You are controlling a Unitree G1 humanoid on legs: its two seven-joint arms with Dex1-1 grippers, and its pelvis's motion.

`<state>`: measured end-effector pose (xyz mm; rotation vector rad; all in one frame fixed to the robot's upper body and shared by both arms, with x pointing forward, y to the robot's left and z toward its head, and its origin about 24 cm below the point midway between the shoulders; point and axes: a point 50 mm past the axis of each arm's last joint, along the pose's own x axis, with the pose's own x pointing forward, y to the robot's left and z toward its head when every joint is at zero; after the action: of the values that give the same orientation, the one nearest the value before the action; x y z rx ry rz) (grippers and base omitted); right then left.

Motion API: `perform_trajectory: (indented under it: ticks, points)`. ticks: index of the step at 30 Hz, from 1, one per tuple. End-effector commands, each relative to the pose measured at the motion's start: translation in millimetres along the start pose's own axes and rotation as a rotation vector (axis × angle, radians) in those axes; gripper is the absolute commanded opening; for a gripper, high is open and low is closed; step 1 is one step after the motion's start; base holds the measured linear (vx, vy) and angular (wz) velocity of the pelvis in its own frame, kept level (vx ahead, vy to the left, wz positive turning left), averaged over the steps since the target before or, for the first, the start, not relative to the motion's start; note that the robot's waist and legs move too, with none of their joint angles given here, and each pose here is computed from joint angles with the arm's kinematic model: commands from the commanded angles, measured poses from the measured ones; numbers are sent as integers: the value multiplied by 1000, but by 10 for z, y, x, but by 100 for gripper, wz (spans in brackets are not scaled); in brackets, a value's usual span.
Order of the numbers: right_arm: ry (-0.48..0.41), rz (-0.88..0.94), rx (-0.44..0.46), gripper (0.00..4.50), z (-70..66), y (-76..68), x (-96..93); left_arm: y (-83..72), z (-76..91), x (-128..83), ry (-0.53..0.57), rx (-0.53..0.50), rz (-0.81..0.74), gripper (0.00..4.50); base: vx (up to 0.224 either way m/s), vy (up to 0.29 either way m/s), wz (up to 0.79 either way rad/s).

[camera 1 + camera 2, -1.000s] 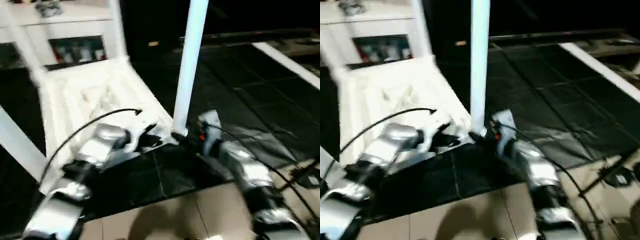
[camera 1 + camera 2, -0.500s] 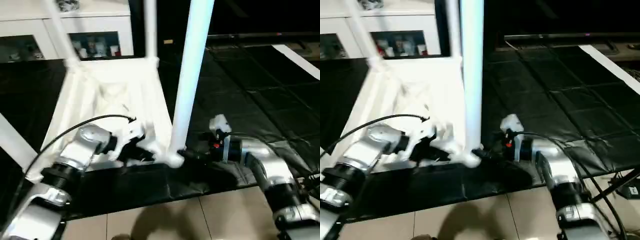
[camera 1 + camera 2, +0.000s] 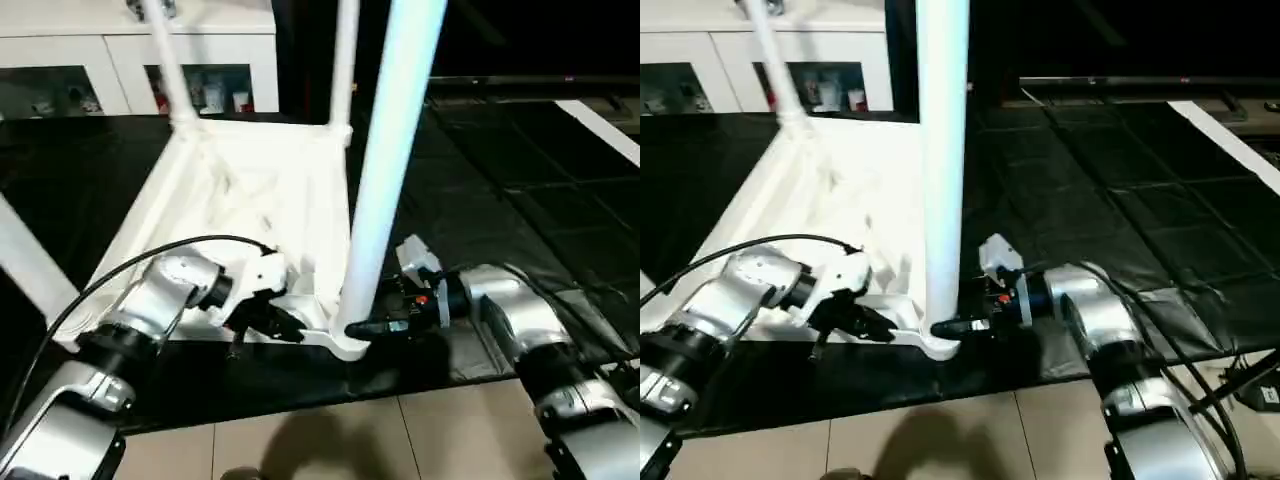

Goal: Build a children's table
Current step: Rotate leg to tighten

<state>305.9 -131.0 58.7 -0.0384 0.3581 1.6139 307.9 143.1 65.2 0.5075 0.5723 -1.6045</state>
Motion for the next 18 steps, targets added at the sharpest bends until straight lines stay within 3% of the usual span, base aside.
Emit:
perform_trajectory:
  ticks: [1, 8, 14, 18]
  points:
    - [9, 31, -15, 290, 61, -7, -29, -23, 47, 79, 36, 40, -85, 0, 0, 0, 0]
    - [5, 71, -3, 227, 61, -22, -32, 14, 48, 78, 40, 35, -66, 0, 0, 0, 0]
    - [-67, 37, 29, 209, 61, -29, -3, 73, 54, 81, 6, -17, 1, 0, 0, 0, 0]
    - [-79, -126, 88, 207, -67, -47, 54, 188, 94, 76, -51, -112, 149, 0, 0, 0, 0]
